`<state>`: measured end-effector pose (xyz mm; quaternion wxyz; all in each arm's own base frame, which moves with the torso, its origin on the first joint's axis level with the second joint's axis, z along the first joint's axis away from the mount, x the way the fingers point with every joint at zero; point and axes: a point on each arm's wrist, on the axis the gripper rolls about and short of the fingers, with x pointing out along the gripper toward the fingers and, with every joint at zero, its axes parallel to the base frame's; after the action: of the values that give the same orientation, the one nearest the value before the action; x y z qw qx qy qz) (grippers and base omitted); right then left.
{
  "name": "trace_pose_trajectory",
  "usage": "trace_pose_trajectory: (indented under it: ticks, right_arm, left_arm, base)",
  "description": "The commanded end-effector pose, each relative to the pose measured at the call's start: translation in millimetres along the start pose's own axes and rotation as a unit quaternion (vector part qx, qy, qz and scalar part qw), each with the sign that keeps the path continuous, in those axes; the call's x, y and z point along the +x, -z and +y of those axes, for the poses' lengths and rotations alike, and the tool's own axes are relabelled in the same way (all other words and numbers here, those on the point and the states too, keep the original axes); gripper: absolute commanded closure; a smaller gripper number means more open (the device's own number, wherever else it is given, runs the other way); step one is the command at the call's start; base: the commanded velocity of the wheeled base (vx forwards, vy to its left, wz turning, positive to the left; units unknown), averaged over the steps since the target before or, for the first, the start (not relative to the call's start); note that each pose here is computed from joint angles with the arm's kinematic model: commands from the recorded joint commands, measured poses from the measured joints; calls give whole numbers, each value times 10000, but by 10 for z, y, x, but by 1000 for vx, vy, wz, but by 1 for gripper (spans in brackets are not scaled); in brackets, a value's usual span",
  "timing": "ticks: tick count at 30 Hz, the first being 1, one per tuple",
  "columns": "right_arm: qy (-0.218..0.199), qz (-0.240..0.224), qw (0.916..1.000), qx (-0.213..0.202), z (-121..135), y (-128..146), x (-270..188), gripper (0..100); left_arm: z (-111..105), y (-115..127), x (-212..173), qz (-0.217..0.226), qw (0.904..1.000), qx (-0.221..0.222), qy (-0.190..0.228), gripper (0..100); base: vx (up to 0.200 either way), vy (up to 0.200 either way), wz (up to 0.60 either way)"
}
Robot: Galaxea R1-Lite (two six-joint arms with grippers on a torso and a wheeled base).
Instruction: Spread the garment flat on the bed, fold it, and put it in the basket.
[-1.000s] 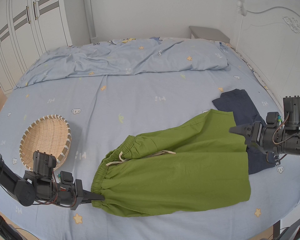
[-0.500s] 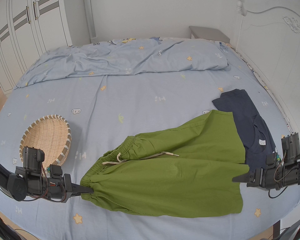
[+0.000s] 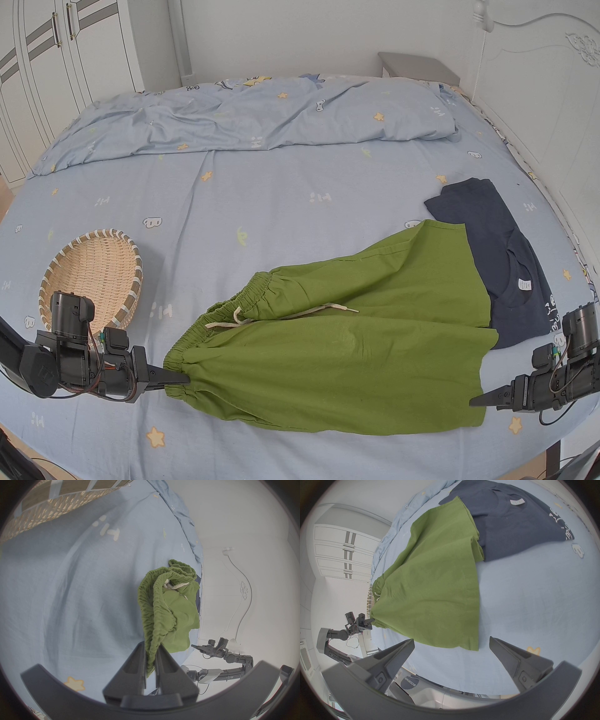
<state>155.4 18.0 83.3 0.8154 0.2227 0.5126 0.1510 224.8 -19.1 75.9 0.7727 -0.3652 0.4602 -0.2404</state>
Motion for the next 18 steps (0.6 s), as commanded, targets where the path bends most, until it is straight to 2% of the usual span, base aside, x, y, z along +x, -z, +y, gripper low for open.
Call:
trace_pose_trajectory:
  ticks: [1,8,18]
  right_arm:
    - [-6,471,9987,210,-123,3,157,0]
    - [-291,819,9960,200,-237,7,314,0]
    - [-472,772,9957,175,-343,20,495,0]
  left_arm:
    - [5,-14,-1,-20,10000,-9,-6,100]
    - [10,-25,-6,-35,10000,-16,3,100]
    - [1,-16,-3,-17,10000,-4,10,100]
  base:
    - [0,0,0]
    - [0,0,0]
    - [0,0,0]
